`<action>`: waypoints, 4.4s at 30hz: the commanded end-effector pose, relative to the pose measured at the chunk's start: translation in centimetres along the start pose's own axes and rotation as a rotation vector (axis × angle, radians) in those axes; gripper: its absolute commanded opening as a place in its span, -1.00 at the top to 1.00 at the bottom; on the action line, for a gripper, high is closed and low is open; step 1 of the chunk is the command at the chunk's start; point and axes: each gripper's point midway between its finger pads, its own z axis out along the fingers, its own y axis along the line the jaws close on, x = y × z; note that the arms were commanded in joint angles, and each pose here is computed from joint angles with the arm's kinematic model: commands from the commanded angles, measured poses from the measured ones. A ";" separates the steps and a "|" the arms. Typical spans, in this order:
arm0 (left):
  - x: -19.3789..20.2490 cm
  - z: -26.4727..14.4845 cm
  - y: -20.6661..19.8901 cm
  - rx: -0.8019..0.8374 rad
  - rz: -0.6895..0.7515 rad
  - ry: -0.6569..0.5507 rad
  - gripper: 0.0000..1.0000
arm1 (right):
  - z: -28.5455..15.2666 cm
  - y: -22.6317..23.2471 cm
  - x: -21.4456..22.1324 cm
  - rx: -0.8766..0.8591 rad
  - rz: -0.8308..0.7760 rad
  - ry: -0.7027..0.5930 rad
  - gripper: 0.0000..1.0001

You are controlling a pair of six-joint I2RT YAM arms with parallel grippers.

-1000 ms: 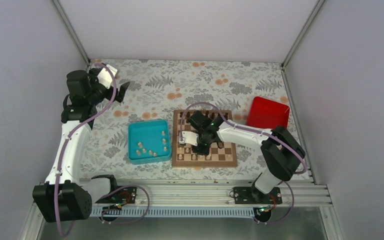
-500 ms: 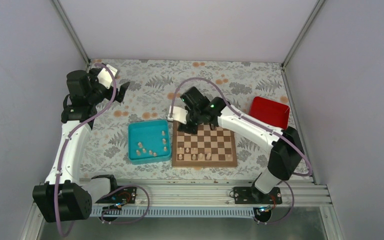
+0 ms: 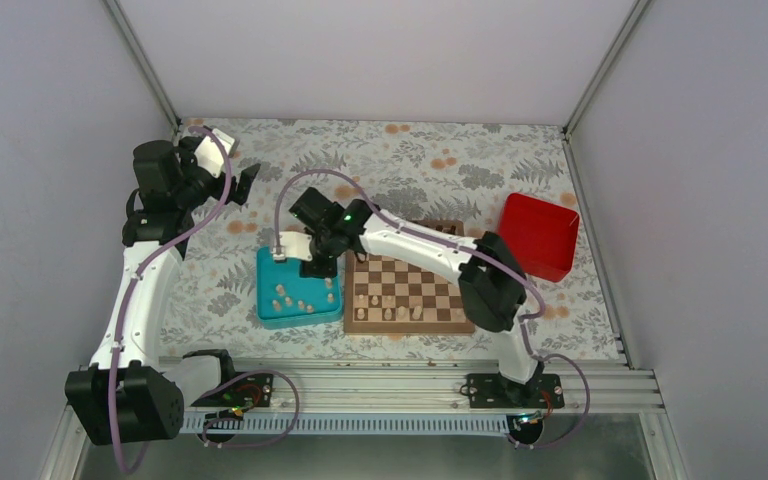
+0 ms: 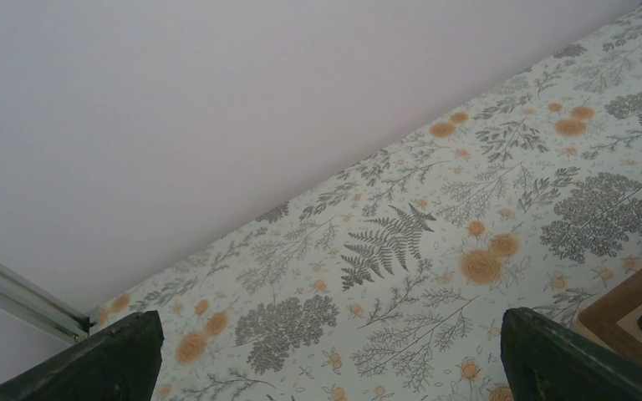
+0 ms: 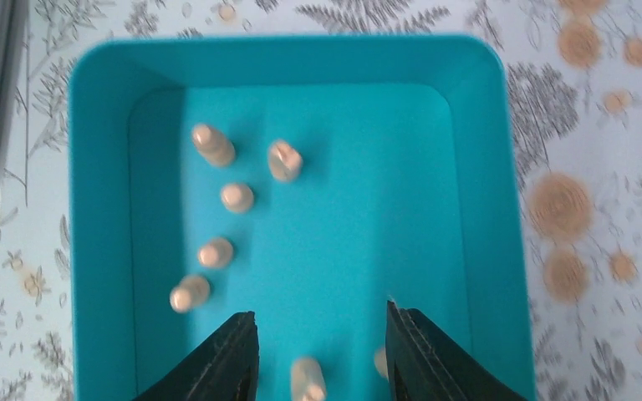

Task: Set up the chess pieces on the board
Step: Pick up the chess piece from the storage box, then place the chess piece on the chessboard.

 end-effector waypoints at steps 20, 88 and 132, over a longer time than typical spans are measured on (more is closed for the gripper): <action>-1.5 -1.0 -0.5 0.021 0.011 -0.057 -1.00 | 7.0 2.2 -4.3 -0.124 -0.105 -0.085 0.14; -1.3 -0.6 0.6 -0.024 0.005 -0.033 -1.00 | -10.3 4.4 10.3 0.038 0.147 -0.066 0.92; 0.1 0.1 1.3 -0.044 -0.001 0.007 -1.00 | -2.8 9.2 13.2 -0.176 0.086 0.087 0.84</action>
